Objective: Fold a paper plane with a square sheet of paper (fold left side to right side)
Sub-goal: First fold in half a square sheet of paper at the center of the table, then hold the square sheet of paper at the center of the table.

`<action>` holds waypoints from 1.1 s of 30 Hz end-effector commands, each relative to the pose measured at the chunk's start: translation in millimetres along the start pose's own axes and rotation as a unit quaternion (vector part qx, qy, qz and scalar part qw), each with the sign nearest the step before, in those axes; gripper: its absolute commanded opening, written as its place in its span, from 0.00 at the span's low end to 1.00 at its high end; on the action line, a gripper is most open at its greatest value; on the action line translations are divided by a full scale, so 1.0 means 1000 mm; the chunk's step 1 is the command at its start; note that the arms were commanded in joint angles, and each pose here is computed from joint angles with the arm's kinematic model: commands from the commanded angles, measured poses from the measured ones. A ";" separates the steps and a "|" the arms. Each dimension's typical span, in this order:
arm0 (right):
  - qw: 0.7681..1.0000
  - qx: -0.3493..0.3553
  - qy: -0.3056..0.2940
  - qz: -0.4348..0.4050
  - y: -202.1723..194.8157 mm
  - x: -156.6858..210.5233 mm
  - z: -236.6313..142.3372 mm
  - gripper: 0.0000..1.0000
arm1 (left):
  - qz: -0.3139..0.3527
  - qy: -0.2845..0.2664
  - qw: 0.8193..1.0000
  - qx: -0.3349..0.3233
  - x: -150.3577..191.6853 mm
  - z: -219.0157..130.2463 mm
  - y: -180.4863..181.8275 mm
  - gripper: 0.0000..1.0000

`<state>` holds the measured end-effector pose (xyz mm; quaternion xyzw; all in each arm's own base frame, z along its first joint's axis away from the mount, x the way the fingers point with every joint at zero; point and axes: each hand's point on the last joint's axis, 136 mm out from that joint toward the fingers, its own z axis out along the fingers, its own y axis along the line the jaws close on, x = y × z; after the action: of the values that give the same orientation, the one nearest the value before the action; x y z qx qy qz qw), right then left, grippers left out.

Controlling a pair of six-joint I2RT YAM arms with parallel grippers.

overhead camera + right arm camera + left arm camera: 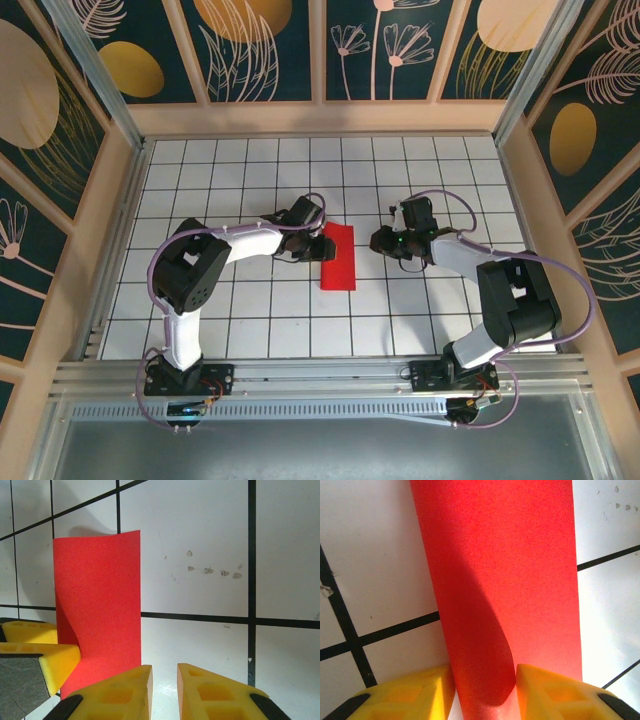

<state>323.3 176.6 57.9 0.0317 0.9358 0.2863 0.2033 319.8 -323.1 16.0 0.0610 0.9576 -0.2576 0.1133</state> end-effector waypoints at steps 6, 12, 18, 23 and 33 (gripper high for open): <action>1.000 -0.017 0.023 -0.010 0.007 0.009 0.006 0.21 | -0.005 0.037 0.997 -0.062 0.025 0.028 0.037 0.40; 0.997 -0.056 0.046 -0.010 0.021 0.019 0.015 0.14 | -0.004 0.038 0.997 -0.064 0.026 0.028 0.038 0.40; 0.993 -0.096 0.072 -0.008 0.039 0.030 0.029 0.00 | -0.004 0.038 0.997 -0.066 0.026 0.028 0.038 0.40; 0.991 -0.102 0.090 -0.008 0.044 0.038 0.041 0.00 | -0.003 0.038 0.997 -0.068 0.026 0.027 0.039 0.39; 0.989 -0.094 0.109 -0.009 0.046 0.047 0.057 0.00 | -0.004 0.040 0.997 -0.069 0.027 0.028 0.040 0.39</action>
<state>295.3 247.3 21.7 -0.0246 0.9229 0.3704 0.1025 320.0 -322.9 15.6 0.0606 0.9586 -0.2548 0.1119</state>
